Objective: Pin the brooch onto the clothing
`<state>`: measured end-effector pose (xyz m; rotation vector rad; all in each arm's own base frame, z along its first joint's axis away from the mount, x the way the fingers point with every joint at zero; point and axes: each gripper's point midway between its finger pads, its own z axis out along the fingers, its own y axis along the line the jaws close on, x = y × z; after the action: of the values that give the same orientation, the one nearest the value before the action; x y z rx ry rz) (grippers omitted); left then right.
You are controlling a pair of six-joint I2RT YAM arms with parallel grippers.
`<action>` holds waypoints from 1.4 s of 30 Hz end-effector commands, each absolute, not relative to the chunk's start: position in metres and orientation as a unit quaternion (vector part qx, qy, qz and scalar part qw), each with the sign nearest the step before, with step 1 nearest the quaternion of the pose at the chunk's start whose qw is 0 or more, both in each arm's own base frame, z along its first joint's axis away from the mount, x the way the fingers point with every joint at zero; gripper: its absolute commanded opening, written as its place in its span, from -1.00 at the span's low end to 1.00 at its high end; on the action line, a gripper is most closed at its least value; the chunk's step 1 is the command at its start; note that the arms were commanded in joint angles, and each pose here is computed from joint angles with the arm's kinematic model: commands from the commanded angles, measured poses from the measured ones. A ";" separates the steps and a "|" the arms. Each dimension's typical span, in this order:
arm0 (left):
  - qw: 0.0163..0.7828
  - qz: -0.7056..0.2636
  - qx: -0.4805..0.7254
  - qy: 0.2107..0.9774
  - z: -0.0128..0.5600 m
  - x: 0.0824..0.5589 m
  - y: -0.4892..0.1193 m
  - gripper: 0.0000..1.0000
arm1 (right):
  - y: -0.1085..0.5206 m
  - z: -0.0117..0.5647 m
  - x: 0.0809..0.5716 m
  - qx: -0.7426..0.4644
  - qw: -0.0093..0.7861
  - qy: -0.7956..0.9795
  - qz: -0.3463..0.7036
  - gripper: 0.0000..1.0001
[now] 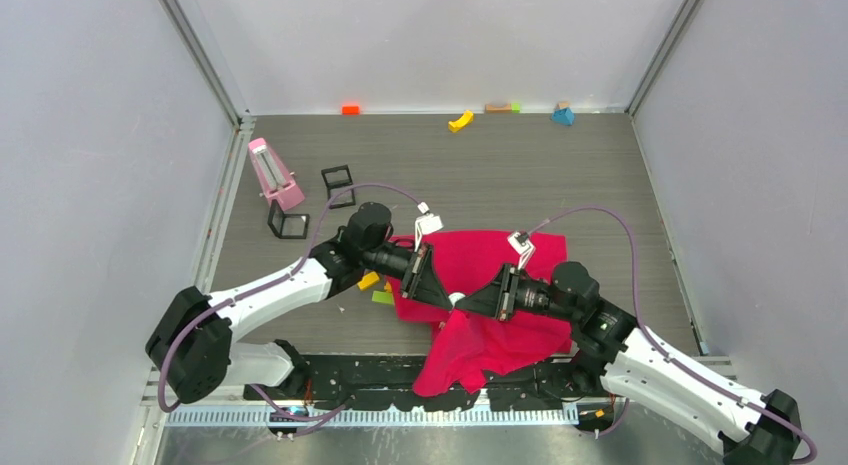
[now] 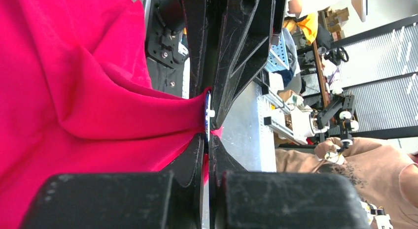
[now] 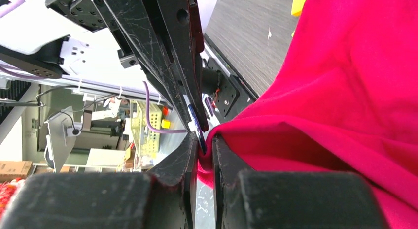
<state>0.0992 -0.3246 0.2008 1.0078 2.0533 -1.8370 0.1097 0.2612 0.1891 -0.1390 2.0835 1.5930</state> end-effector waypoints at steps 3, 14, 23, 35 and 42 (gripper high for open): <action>0.094 -0.653 0.406 0.633 0.243 0.075 -0.315 -1.00 | 0.236 0.171 0.135 -0.012 0.320 0.789 0.524 -0.86; 0.094 -0.647 0.409 0.636 0.240 0.076 -0.315 -1.00 | 0.237 0.243 0.099 -0.118 0.361 0.697 0.609 0.03; 0.108 -0.630 0.400 0.657 0.234 0.082 -0.316 -1.00 | 0.232 0.248 0.092 -0.134 0.375 0.683 0.612 0.14; 0.284 -0.388 0.258 0.838 0.172 0.196 -0.305 -1.00 | 0.136 0.140 0.196 0.088 0.416 0.888 0.175 0.33; 0.342 -0.277 0.192 0.877 0.168 0.289 -0.289 -1.00 | 0.117 0.117 0.238 0.112 0.391 0.913 0.038 0.42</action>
<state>0.2176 -0.3053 0.1570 0.6585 2.3277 -0.9594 0.2099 0.1420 0.1098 0.2231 2.3729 0.3019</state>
